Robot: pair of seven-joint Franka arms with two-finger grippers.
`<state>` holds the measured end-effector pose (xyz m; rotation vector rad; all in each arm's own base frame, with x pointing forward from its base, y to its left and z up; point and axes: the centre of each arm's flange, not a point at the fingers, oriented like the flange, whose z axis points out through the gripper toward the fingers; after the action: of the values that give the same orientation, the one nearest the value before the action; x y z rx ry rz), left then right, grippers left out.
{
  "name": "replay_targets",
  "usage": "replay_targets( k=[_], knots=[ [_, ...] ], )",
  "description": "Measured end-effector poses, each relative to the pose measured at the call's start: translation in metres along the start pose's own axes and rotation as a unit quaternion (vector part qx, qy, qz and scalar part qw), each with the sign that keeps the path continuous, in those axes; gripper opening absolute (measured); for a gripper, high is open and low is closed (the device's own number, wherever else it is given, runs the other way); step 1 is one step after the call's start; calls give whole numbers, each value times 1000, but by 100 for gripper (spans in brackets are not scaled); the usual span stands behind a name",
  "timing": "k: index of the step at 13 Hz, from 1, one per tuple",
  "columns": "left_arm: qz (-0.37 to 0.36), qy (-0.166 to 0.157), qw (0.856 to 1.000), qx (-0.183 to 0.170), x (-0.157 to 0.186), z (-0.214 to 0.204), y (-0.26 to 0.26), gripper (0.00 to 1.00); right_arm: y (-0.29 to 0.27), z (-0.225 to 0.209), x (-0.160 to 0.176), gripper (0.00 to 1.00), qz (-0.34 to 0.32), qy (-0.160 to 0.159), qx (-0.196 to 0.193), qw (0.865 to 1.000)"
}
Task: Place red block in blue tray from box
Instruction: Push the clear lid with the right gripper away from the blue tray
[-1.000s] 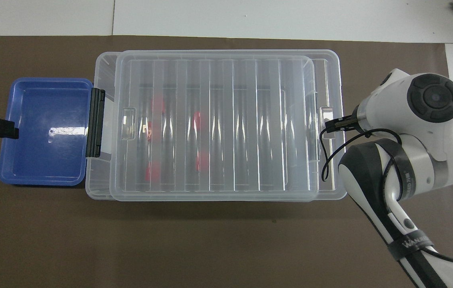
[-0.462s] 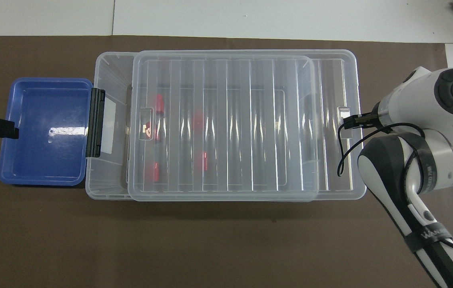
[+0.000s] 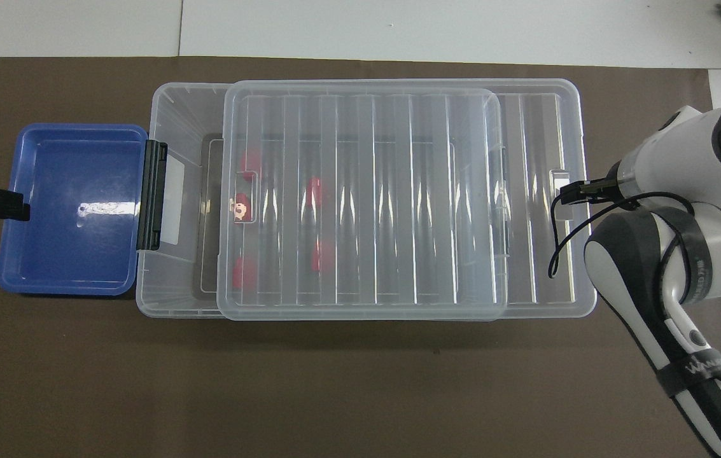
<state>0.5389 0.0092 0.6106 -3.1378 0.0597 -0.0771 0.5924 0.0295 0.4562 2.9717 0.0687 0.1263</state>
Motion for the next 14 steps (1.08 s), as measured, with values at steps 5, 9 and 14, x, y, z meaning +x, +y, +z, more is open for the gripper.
replay_targets(
  k=[5, 9, 14],
  knots=[
    [0, 0, 1000, 0, 0, 0, 0, 100, 13, 2, 0, 100, -2, -3, -18, 1000],
    [1, 0, 1000, 0, 0, 0, 1, 100, 23, 3, -1, 100, -1, -4, -23, 1000],
    [2, 0, 1000, 0, 0, 0, 2, 100, 44, 3, -3, 100, 15, -13, -28, 999]
  ],
)
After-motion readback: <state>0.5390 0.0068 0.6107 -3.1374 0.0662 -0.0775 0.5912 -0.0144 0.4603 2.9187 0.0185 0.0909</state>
